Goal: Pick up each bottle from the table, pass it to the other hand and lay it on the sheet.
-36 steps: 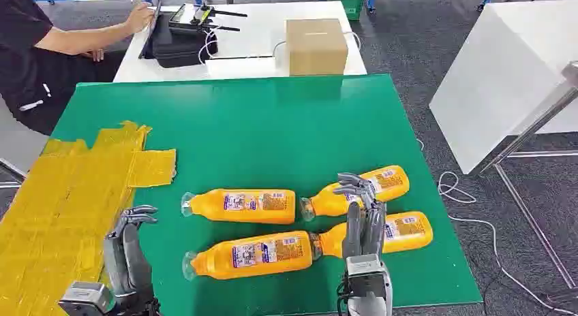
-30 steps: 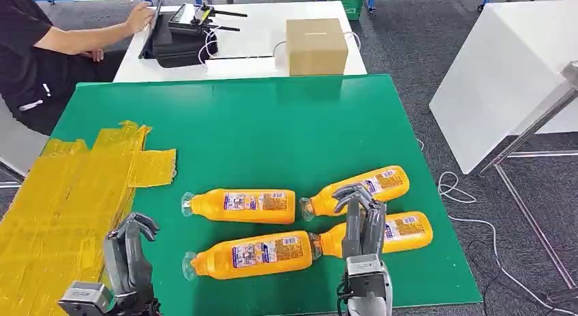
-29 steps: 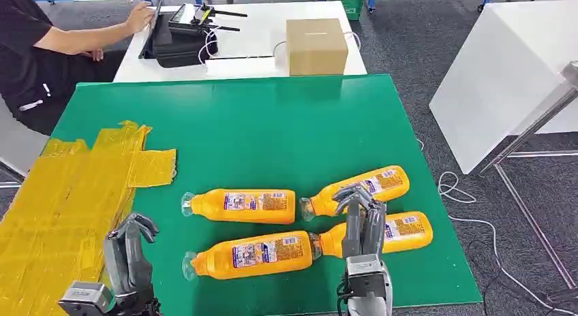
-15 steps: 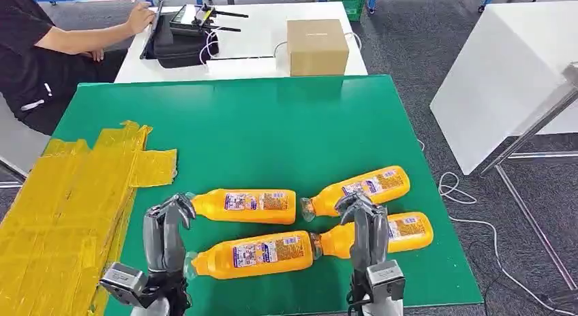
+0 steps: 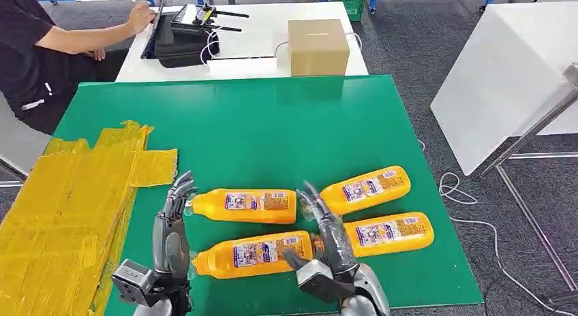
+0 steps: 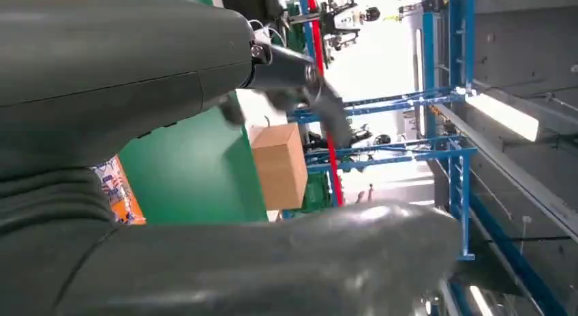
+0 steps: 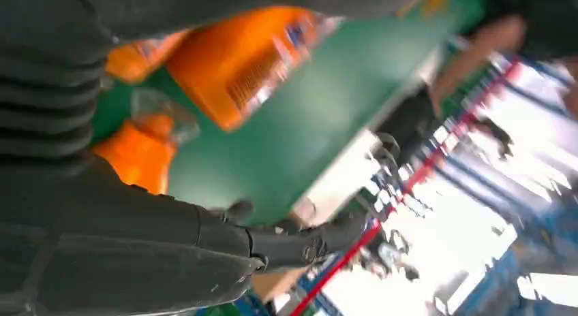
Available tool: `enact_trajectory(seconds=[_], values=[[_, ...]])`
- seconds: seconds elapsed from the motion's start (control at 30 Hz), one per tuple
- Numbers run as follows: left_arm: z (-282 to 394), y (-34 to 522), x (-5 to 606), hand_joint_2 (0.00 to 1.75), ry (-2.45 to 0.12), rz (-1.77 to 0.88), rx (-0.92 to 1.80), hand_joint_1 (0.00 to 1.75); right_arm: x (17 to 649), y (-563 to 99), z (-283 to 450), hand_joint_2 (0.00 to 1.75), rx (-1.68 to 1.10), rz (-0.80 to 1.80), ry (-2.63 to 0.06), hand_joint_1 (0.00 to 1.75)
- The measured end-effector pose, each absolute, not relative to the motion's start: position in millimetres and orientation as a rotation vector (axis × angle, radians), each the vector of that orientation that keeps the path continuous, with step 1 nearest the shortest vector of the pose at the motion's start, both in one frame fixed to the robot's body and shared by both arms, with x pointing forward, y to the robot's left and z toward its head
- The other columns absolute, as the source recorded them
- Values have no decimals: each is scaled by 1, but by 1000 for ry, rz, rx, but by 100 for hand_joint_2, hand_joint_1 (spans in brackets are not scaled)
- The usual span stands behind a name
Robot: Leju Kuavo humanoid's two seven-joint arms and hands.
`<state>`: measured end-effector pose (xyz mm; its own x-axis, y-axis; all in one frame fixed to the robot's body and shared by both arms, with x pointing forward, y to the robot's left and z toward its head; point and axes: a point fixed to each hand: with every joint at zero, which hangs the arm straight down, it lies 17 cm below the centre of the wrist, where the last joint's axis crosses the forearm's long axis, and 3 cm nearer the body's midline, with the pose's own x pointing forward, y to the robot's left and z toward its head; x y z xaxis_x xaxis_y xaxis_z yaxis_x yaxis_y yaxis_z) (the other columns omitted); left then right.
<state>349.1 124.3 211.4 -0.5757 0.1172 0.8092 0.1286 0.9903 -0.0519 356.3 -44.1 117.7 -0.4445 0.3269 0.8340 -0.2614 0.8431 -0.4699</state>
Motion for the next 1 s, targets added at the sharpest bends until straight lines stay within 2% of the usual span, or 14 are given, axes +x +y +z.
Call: enact_trajectory(seconds=[0.43, 0.7, 1.0], values=[[201, 121, 354, 0, -2164, -32, -177, 0, 316, -1, 49, 175, -62, 1093, -1748, 0], [198, 128, 355, 0, -2157, -16, -153, 0, 308, -10, 13, 175, -204, 1307, -1615, 0], [191, 130, 356, 0, -2137, -3, -155, 0, 329, -24, -4, 175, -420, 1486, -1503, 0]])
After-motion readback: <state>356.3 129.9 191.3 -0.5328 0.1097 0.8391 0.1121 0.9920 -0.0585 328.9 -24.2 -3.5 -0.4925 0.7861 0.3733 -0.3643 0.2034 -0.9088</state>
